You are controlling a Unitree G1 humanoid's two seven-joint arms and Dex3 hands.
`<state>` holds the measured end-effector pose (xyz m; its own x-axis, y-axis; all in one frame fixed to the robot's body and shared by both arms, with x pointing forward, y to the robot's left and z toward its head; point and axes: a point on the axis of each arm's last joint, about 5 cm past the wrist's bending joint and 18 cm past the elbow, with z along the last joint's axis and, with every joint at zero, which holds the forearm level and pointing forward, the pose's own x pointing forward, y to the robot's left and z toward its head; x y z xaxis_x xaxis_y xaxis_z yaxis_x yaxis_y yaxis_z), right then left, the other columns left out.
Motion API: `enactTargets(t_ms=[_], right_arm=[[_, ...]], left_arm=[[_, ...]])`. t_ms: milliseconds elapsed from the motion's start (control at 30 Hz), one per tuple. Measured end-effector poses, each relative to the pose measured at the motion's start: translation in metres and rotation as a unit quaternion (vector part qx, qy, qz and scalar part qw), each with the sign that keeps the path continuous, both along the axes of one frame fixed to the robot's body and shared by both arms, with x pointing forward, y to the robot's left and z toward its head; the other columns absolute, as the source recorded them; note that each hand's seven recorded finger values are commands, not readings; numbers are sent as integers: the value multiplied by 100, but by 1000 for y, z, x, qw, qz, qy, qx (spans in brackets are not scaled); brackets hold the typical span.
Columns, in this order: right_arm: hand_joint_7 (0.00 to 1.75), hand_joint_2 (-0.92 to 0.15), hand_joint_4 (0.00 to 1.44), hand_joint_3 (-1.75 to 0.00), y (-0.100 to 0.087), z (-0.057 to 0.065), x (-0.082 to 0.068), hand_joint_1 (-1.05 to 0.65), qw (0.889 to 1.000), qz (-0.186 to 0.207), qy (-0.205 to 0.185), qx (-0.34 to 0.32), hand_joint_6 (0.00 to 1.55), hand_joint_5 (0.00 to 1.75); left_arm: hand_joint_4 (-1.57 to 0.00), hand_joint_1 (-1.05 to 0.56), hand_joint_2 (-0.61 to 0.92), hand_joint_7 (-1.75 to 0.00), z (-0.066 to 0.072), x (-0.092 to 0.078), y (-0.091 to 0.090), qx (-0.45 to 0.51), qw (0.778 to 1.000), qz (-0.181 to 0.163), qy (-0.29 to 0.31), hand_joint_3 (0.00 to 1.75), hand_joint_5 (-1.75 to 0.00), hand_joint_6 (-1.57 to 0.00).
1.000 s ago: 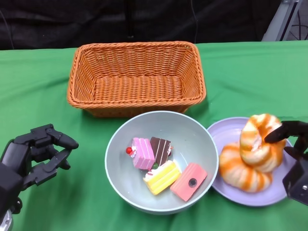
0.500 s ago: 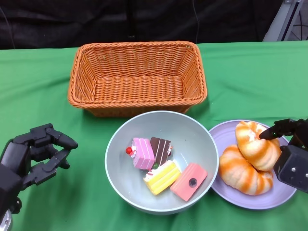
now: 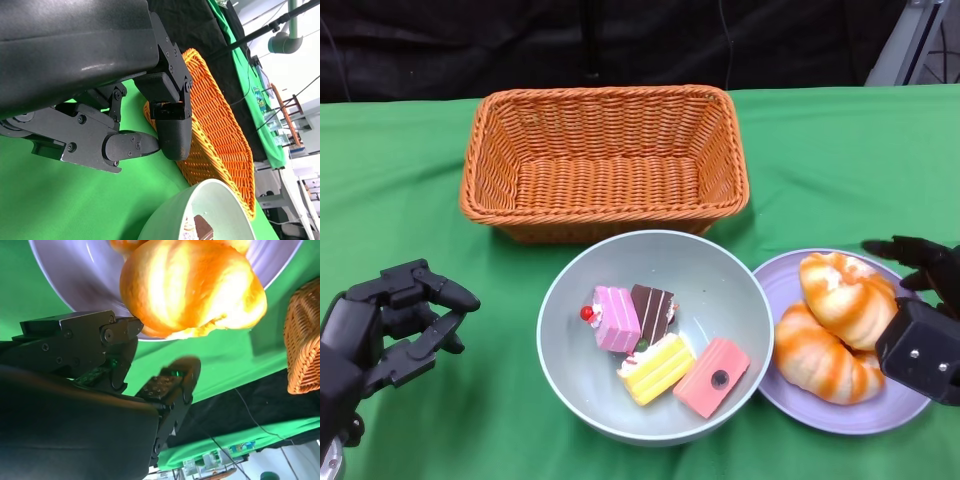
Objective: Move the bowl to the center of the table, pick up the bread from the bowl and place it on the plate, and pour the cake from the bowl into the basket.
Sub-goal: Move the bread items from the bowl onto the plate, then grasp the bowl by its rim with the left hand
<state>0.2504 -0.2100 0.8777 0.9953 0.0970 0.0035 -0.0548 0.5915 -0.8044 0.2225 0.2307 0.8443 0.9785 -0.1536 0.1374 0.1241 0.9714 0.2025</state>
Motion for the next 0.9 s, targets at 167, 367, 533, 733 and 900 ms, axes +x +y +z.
enactTargets(t_ms=[167, 367, 533, 733, 900], right_arm=[[0, -92, 41, -4, 2, 4, -1, -6, 1000, -11, -3, -3, 20, 10], [0, -92, 35, -4, 4, 11, -3, -14, 1000, -27, 6, -12, 10, 6], [2, -92, 36, -7, 7, 23, -7, -21, 999, -48, -6, -25, 15, 6], [7, -92, 46, -13, 6, 49, -20, -20, 997, -52, -52, 21, 28, 10], [9, -92, 51, -14, 2, 60, -36, -10, 994, -30, -63, 88, 36, 12]], left_arm=[[-78, -16, 89, -108, 0, 0, 0, 1, 1000, -1, 0, 44, -139, -81], [-79, -17, 88, -108, 0, 0, 0, 1, 1000, -1, 0, 46, -140, -81], [-78, -17, 87, -108, 0, 0, 0, 1, 1000, -1, -1, 47, -140, -81], [-78, -17, 87, -109, 0, 0, 0, 2, 1000, -1, -1, 47, -140, -81], [-80, -17, 86, -108, 0, 1, 0, 2, 1000, -2, 0, 48, -141, -82]])
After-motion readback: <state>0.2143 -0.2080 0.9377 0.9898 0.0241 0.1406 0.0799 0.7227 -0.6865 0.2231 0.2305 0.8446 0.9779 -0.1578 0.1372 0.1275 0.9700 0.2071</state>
